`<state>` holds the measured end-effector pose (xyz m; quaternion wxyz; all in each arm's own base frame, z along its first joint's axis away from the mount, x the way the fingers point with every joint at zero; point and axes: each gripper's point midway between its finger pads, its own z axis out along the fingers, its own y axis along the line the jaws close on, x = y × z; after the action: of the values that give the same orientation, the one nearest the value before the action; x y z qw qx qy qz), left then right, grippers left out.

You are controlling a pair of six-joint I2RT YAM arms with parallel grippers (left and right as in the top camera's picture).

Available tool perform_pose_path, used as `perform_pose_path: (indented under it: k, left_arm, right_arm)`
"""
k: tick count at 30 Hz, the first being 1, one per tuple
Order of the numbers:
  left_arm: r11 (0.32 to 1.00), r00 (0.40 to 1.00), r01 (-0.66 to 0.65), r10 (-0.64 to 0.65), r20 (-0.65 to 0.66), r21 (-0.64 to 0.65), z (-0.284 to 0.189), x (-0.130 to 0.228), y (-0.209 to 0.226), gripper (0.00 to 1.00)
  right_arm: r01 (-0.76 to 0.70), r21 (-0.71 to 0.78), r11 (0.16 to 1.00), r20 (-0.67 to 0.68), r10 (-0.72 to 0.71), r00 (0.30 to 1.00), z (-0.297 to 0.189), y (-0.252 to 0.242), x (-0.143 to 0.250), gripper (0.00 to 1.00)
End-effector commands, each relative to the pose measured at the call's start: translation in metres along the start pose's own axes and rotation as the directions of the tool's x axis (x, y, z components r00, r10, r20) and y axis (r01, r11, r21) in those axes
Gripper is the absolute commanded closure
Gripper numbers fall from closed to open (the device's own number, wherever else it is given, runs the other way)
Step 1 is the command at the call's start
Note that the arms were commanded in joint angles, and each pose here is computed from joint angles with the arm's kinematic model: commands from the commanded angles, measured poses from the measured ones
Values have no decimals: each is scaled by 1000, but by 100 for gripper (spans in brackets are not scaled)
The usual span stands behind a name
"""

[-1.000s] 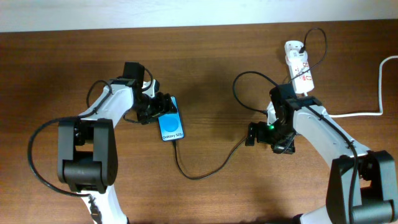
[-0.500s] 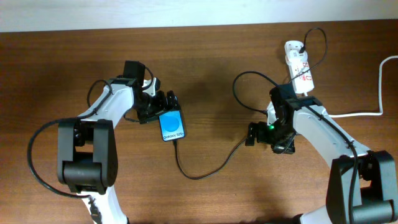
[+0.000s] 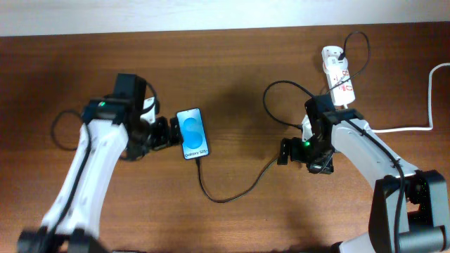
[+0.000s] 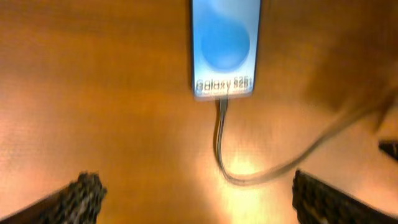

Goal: Plug charger to phone and switch on socket
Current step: 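Open the left gripper off the phone and retract it toward the bottom-left, then move the right gripper up to the power strip's orange switch beside the charger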

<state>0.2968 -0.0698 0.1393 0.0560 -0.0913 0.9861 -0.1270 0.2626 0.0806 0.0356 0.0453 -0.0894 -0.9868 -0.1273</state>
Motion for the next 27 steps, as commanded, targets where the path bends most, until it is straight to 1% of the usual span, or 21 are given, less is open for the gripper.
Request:
perform_pose_path:
  k: [1, 3, 4, 6, 9, 10, 12, 14, 15, 16, 18, 20, 21, 25, 26, 27]
  left_arm:
    - [998, 1000, -2, 4, 21, -69, -39, 34, 16, 0]
    - [994, 996, -4, 14, 92, -105, -71, 56, 25, 0]
    - [995, 990, 11, 3, 140, -102, -85, 66, 27, 0]
    - [998, 960, 41, -26, 280, -49, -117, 84, 26, 1]
    - [1000, 877, -4, -9, 481, 25, -160, 123, 28, 1]
    - [999, 855, -15, -6, 518, 36, -167, 135, 30, 0]
    - [1000, 794, -8, -5, 609, 18, -182, 155, 43, 0]
    - [1000, 743, 19, -5, 669, -13, -190, 165, 57, 1]
    - [998, 706, 46, -6, 708, -38, -197, 171, 67, 0]
    - [998, 699, 49, -6, 715, -39, -197, 173, 69, 1]
    - [997, 724, 55, -5, 690, -51, -191, 181, 73, 1]
    - [996, 755, 63, -3, 656, -68, -184, 190, 77, 1]
    - [994, 788, 72, -3, 615, -88, -176, 200, 82, 1]
    - [993, 794, 74, -3, 608, -91, -175, 202, 83, 1]
    - [993, 794, 74, -3, 608, -91, -175, 202, 83, 0]
    - [993, 794, 74, -3, 608, -91, -175, 202, 83, 1]
  right_arm:
    - [2, 10, 1000, 11, -2, 1000, -2, -2, 1, 2]
    - [2, 10, 1000, 11, -2, 1000, -2, -2, 1, 2]
    - [2, 10, 1000, 11, -2, 1000, -2, -2, 1, 2]
    - [2, 10, 1000, 11, -2, 1000, -2, -2, 1, 2]
    - [2, 10, 1000, 11, -2, 1000, -2, -2, 1, 2]
    - [2, 10, 1000, 11, -2, 1000, -2, -2, 1, 2]
    - [2, 10, 1000, 11, -2, 1000, -2, -2, 1, 2]
    - [2, 10, 1000, 11, -2, 1000, -2, -2, 1, 2]
    - [2, 10, 1000, 11, -2, 1000, -2, -2, 1, 2]
    - [2, 10, 1000, 11, -2, 1000, -2, -2, 1, 2]
    - [2, 10, 1000, 11, -2, 1000, -2, -2, 1, 2]
    - [2, 10, 1000, 11, -2, 1000, -2, -2, 1, 2]
    - [2, 10, 1000, 11, -2, 1000, -2, -2, 1, 2]
    - [3, 10, 1000, 16, -4, 1000, -2, -2, -1, 2]
    - [14, -17, 1000, 65, -12, 998, -3, 4, -13, 2]
    - [23, -51, 998, 79, -18, 997, -3, 11, -17, 2]
